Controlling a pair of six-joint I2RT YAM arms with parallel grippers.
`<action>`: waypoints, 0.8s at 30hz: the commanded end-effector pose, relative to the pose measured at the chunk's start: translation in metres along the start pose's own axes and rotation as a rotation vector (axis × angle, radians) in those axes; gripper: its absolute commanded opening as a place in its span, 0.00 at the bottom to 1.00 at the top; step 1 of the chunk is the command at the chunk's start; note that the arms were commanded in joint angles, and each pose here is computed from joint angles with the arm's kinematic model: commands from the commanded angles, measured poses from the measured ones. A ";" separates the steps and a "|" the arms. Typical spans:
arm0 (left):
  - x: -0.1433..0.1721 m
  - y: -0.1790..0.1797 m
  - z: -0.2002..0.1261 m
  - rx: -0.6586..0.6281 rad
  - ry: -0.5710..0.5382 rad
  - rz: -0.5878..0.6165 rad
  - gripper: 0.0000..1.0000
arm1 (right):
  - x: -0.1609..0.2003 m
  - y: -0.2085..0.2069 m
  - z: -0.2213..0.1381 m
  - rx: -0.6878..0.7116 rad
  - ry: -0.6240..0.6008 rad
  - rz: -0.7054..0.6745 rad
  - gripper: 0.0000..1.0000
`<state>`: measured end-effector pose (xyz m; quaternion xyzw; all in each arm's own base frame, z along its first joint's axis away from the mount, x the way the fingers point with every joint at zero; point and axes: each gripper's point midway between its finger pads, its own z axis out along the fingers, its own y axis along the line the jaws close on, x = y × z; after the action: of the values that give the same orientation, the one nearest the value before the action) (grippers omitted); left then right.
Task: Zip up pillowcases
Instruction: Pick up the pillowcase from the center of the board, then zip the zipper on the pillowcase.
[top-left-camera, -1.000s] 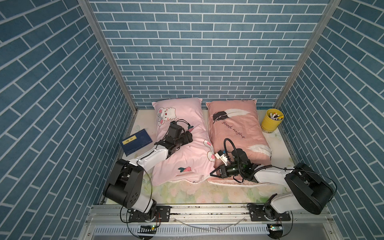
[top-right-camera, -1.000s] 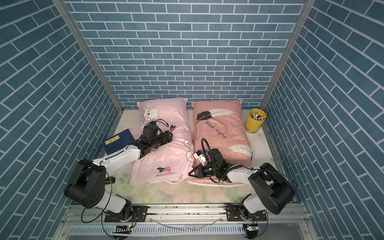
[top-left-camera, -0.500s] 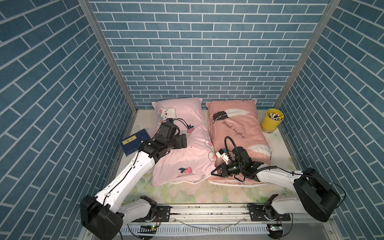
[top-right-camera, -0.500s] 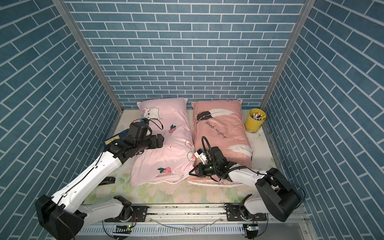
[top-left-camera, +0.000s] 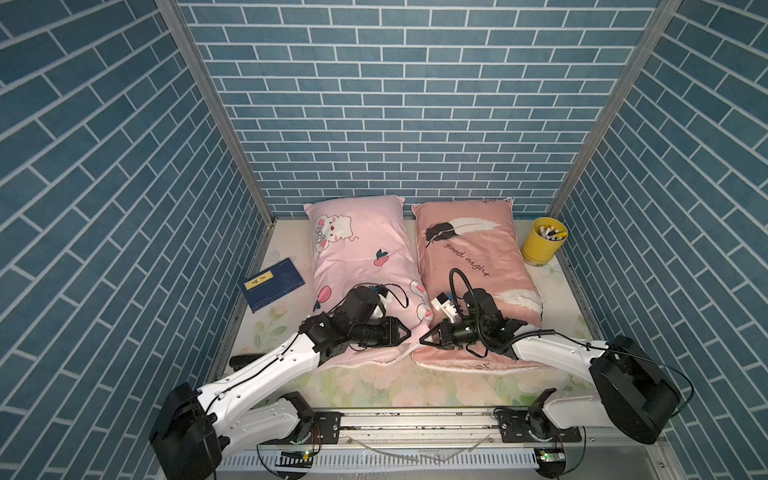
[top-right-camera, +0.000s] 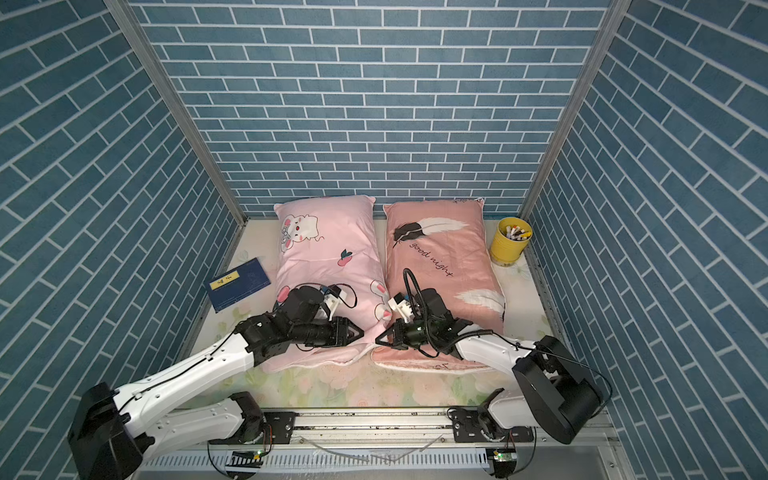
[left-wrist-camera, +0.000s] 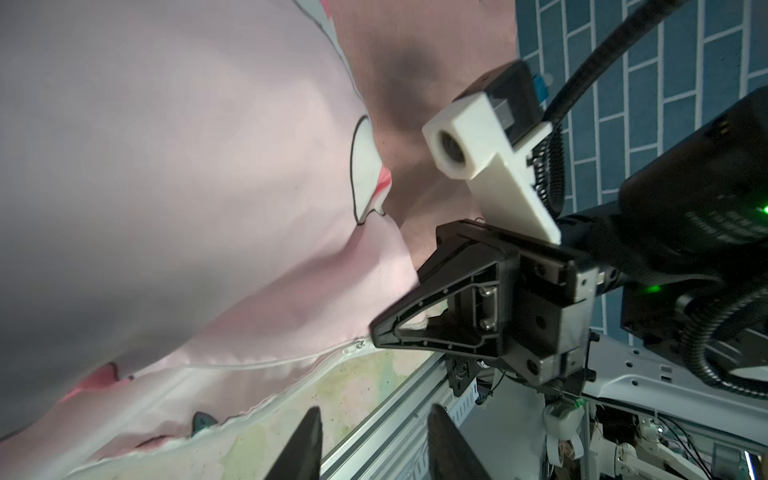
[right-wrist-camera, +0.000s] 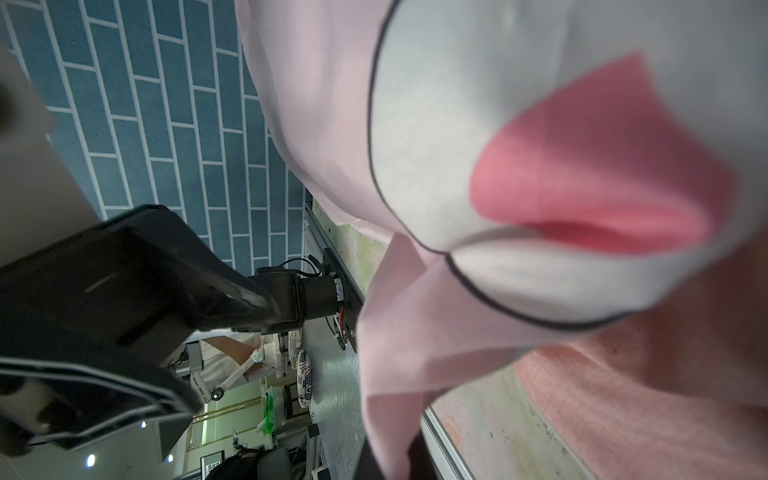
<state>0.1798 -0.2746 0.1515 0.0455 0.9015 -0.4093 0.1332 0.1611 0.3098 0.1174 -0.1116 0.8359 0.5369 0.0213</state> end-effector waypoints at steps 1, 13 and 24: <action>-0.013 -0.029 0.008 0.145 -0.050 -0.027 0.39 | -0.009 0.016 -0.003 -0.033 -0.030 -0.003 0.00; -0.004 -0.004 0.032 0.121 -0.023 -0.056 0.37 | -0.010 0.023 -0.008 -0.049 -0.051 -0.005 0.00; 0.000 0.002 0.035 0.135 -0.038 -0.070 0.44 | -0.013 0.023 -0.005 -0.066 -0.060 -0.001 0.00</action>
<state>0.1873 -0.2965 0.1231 0.0102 0.8774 -0.4637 0.1224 0.1658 0.3125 0.1328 -0.0983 0.8265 0.5532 0.0334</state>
